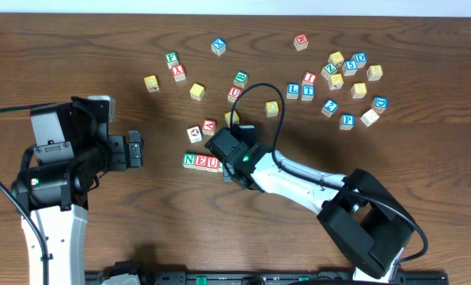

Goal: Spell out NEURIPS

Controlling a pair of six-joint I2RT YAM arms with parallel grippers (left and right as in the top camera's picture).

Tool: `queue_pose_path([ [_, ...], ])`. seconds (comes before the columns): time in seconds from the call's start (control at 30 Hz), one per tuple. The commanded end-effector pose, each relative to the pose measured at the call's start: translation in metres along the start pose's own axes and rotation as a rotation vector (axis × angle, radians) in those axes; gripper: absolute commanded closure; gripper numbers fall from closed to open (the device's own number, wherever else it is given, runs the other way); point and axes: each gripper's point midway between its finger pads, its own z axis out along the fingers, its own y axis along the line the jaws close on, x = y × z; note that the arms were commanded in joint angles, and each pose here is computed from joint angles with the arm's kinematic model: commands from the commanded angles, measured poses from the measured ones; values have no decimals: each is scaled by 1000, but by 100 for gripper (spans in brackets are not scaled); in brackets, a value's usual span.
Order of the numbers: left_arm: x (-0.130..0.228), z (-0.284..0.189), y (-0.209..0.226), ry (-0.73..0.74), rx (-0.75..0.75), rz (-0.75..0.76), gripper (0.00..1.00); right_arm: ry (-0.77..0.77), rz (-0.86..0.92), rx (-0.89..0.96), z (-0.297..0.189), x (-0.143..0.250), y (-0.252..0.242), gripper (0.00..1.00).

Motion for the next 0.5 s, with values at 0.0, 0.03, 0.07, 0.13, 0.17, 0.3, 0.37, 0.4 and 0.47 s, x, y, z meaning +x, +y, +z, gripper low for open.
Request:
queue_pose_path([
  [0.0,-5,-4,1,-14,-7,17,1,12,5,31,8,8,-5,98],
  [0.03,-5,-4,1,-14,-7,17,1,11,5,30,8,8,-5,97],
  [0.07,-5,-4,1,-14,-7,17,1,10,5,30,9,7,-5,97],
  [0.13,-5,-4,1,-14,-7,17,1,10,5,29,8,7,-5,95],
  [0.17,-5,-4,1,-14,-7,17,1,10,5,29,9,7,-5,93],
  [0.3,-5,-4,1,-14,-7,17,1,1,5,39,8,6,-6,85],
  [0.37,-5,-4,1,-14,-7,17,1,-4,5,43,8,5,-7,82],
  [0.4,-5,-4,1,-14,-7,17,1,-4,5,43,8,5,-7,79],
  [0.47,-5,-4,1,-14,-7,17,1,-4,5,43,8,5,-7,75],
])
